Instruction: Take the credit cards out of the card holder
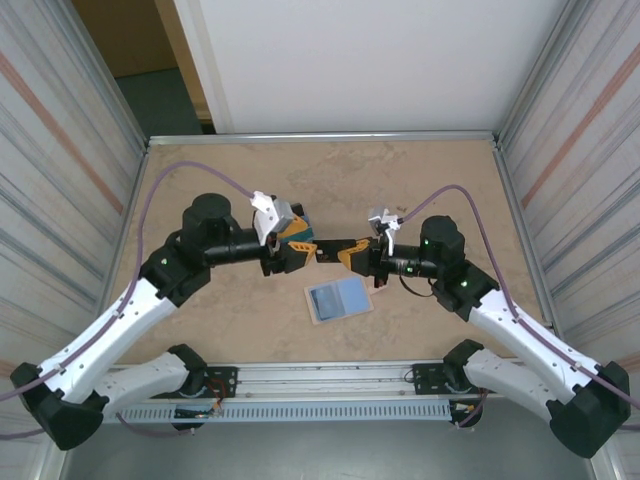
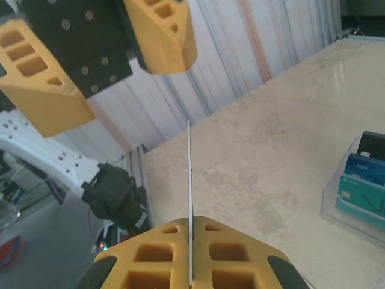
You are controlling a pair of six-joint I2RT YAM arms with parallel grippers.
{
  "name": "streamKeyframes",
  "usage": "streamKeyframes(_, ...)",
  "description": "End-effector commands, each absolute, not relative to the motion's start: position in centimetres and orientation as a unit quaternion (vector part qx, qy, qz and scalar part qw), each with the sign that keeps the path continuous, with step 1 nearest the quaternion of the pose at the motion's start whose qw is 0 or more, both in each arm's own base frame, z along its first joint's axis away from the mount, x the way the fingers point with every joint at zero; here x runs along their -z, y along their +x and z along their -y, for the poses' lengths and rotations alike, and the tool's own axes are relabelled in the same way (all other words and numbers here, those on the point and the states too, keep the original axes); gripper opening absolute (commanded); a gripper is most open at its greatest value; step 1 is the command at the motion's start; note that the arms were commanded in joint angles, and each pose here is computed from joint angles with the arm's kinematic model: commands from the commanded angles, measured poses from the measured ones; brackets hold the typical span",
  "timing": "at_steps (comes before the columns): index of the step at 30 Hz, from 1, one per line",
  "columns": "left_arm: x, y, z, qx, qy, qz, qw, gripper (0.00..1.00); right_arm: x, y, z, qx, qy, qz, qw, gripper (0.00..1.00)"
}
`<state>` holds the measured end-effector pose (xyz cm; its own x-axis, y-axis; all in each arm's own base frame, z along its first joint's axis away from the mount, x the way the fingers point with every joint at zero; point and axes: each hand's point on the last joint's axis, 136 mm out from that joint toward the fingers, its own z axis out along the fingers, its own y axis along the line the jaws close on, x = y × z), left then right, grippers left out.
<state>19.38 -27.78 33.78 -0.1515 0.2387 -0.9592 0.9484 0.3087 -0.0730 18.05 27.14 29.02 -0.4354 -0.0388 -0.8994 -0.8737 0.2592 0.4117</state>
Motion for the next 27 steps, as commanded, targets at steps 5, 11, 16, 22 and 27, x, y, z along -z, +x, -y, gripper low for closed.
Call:
streamKeyframes(5, -31.7, 17.9, 29.2, 0.394, 0.521, -0.662, 0.366, 0.52, -29.6, 16.1, -27.5, -0.510, -0.388, -0.659, 0.394, 0.00)
streamKeyframes(11, -31.0, 17.7, 30.8, 0.394, 0.547, -0.650, 0.349, 0.50, -29.4, 16.2, -27.9, -0.512, -0.391, -0.659, 0.388, 0.00)
streamKeyframes(16, -30.3, 17.7, 31.4, 0.398, 0.554, -0.650, 0.335, 0.34, -29.4, 16.3, -28.1, -0.515, -0.393, -0.658, 0.385, 0.00)
streamKeyframes(22, -29.8, 17.9, 31.8, 0.400, 0.559, -0.650, 0.325, 0.02, -29.7, 16.5, -28.0, -0.511, -0.390, -0.657, 0.394, 0.00)
streamKeyframes(27, -29.1, 19.0, 31.4, 0.370, 0.556, -0.666, 0.332, 0.00, -29.5, 17.2, -27.7, -0.496, -0.378, -0.667, 0.407, 0.20)
